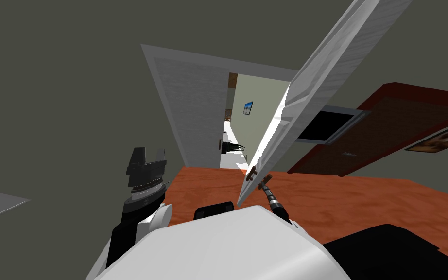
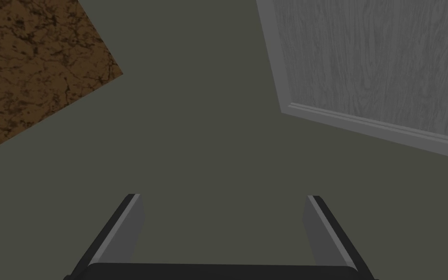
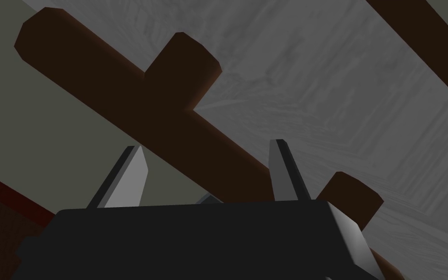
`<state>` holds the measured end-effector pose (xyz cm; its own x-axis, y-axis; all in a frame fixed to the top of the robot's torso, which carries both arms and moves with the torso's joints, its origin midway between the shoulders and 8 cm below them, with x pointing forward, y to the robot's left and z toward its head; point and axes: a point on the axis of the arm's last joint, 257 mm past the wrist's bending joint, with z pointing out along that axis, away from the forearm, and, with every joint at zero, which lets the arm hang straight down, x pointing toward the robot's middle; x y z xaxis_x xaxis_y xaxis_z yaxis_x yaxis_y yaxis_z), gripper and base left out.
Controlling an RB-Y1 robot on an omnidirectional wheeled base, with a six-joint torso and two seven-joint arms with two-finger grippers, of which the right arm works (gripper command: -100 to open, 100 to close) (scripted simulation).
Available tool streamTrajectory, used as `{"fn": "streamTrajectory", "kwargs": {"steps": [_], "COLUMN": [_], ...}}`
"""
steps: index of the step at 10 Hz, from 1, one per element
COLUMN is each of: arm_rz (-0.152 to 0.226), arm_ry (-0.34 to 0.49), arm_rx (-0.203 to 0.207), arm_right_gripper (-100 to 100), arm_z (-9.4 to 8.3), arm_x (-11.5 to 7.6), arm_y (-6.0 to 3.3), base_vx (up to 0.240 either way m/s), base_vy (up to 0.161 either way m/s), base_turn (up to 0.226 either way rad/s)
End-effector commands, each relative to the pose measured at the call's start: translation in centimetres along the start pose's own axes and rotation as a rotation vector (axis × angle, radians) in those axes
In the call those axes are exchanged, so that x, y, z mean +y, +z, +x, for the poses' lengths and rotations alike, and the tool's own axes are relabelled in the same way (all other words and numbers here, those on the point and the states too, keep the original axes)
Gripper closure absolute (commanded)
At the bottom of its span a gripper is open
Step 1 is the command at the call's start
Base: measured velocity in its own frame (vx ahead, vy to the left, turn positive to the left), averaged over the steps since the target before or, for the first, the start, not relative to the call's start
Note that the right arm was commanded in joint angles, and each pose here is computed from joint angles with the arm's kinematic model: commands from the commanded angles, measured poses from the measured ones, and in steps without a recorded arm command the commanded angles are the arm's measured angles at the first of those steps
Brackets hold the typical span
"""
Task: Pull the door open
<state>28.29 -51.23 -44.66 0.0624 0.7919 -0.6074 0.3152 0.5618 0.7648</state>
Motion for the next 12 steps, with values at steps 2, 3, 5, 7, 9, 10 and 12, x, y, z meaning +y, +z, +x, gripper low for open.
{"fn": "streamTrajectory", "kwargs": {"steps": [2,3,5,7,9,10,12], "arm_rz": [-0.004,-0.007,-0.009,-0.009,-0.009,-0.009,-0.009], "arm_ry": [0.052,0.034,0.041,0.041,0.041,0.041,0.041], "arm_rx": [-0.005,0.005,0.007,0.007,0.007,0.007,0.007], "arm_right_gripper": [100,100,100,100,100,100,100], "arm_z": [0.56,0.41,0.49,0.49,0.49,0.49,0.49], "arm_x": [0.47,0.43,0.50,0.50,0.50,0.50,0.50], "arm_y": [0.38,0.24,0.29,0.29,0.29,0.29,0.29], "base_vx": [0.000,-0.041,-0.051,-0.015,0.000,0.002,0.001], "base_vy": [0.000,-0.034,-0.047,-0.024,0.000,0.005,0.003], "base_turn": [0.000,0.028,0.022,0.007,0.000,-0.002,-0.001]}}
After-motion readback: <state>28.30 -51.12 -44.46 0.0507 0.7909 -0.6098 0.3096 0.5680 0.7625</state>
